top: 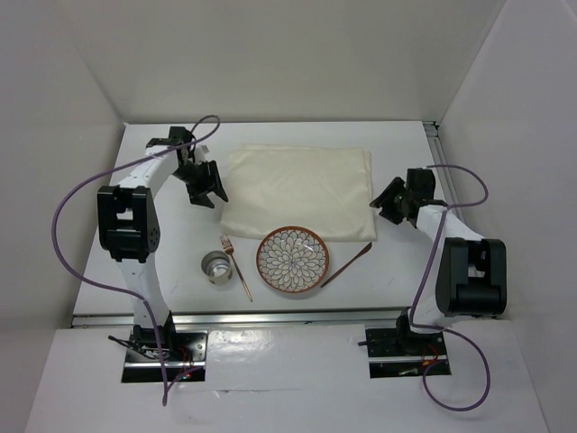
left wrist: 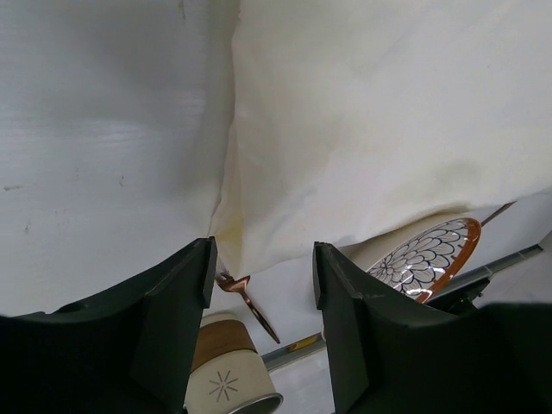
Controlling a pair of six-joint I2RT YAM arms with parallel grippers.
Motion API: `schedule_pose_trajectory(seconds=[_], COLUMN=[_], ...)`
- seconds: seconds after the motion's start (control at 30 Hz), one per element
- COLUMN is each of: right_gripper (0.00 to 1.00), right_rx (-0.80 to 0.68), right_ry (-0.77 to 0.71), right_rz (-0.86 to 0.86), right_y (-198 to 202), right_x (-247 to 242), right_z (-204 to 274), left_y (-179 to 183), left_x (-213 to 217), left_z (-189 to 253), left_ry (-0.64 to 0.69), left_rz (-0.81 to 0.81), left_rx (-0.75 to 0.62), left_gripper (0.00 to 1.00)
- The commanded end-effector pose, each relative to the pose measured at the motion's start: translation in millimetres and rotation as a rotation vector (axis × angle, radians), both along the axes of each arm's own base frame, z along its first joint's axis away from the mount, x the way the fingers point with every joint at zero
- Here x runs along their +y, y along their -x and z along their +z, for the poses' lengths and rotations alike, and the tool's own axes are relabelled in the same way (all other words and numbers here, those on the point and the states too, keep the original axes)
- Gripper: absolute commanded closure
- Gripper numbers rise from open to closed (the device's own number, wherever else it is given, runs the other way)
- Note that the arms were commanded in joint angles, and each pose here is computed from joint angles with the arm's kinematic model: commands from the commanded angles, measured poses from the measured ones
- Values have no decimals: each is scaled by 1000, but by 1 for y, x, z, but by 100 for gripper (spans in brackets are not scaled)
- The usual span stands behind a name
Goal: Set the dinner table for one person
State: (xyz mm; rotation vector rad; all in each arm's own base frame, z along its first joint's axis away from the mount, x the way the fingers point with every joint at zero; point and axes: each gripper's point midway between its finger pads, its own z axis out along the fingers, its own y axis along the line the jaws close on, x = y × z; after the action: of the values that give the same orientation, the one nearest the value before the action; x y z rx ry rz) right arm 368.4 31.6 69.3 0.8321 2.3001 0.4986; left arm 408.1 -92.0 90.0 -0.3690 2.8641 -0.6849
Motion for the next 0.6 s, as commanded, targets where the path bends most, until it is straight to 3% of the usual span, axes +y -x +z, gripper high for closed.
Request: schedule_pose_trajectory(seconds=[0.0, 0.07, 0.13, 0.17, 0.23, 0.3, 0.33, 0.47, 0.57], right_gripper=[47, 30, 21, 21, 22, 31, 33, 45, 47], right_rx=[-22, -16, 9, 8, -20, -22, -21, -70, -73], right_ry=[51, 65, 70, 63, 54, 55, 72, 101, 116], right_rz=[-3, -3, -9, -3, 29, 53, 72, 113, 129], right_y=[-9, -4, 2, 2, 0, -13, -19, -65, -89], right_x=[-9, -11, -12, -10, -6, -5, -6, -9, -12], right_z=[20, 23, 16, 16, 17, 15, 16, 39, 36], left_y=[13, 26, 38, 38, 30, 18, -2, -46, -79], left_x=[5, 3, -3, -9, -6, 7, 16, 19, 18], left_z=[7, -5, -16, -18, -18, -18, -4, 21, 28], left_ry=[-17, -5, 12, 12, -31, -111, -164, -184, -185], left_rz=[27, 23, 10, -4, -3, 17, 36, 76, 108], left_rx=[-2, 32, 69, 63, 43, 38, -20, -102, -150], left_gripper=[35, 33, 30, 30, 32, 36, 38, 41, 41])
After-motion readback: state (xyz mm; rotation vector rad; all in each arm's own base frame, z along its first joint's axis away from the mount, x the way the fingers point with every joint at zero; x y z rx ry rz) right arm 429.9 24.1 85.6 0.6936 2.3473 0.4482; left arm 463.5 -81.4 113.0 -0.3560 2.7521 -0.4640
